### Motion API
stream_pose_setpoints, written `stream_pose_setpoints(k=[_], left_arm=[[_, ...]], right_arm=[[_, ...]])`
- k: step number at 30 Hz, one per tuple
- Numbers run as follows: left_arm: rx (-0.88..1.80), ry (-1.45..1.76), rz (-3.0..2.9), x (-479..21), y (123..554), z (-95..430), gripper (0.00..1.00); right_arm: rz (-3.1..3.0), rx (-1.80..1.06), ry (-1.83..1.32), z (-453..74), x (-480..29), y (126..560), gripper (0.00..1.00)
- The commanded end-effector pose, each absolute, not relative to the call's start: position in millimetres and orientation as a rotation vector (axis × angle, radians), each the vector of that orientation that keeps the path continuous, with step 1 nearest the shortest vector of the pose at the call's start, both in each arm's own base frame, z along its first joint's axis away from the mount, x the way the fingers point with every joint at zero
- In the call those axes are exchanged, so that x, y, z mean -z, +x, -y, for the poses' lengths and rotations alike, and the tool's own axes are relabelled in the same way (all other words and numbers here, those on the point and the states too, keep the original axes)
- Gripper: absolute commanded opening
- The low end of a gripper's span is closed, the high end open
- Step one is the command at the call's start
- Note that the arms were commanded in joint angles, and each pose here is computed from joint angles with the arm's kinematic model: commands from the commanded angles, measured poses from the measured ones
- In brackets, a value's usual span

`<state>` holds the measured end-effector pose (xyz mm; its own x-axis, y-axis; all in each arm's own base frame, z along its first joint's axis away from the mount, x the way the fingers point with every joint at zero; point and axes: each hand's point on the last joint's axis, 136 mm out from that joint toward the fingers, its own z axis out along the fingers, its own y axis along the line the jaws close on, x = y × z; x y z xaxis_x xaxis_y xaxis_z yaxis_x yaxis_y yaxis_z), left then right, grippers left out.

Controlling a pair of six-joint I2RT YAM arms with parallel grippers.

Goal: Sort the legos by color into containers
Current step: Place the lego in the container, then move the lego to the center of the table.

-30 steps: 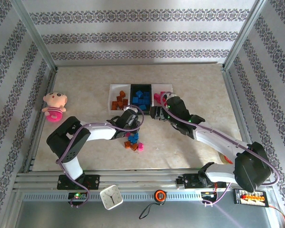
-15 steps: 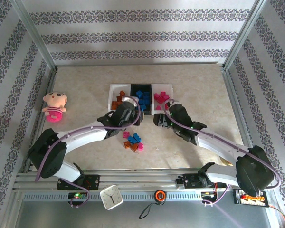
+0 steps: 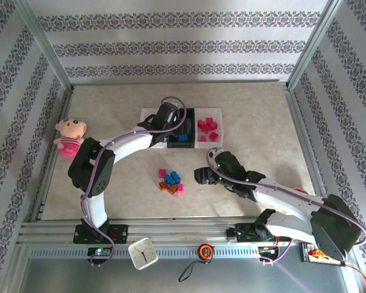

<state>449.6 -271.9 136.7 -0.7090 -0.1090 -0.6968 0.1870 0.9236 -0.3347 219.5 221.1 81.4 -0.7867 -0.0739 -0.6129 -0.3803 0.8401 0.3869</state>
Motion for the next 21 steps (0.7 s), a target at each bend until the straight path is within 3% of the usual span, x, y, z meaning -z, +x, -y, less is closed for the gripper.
stream_pose_setpoints(k=[1, 7, 15, 21], left_arm=[[0.562, 0.061, -2.212, -196.3, 447.7, 268.2, 0.77], [0.67, 0.046, -2.081, -253.4, 395.1, 242.4, 0.84], [0.711, 0.005, -2.111, -216.4, 302.6, 196.5, 0.87], [0.758, -0.05, -2.154, -184.8, 263.5, 178.4, 0.87]], right_arm=[[-2.373, -0.754, -0.47, -246.5, -83.6, 210.4, 0.82], [-2.413, -0.775, -0.593, -291.1, -70.6, 215.1, 0.76], [-2.504, -0.728, -0.605, -315.6, -42.2, 233.3, 0.66], [-2.586, -0.543, -0.44, -275.8, -23.0, 242.9, 0.57]])
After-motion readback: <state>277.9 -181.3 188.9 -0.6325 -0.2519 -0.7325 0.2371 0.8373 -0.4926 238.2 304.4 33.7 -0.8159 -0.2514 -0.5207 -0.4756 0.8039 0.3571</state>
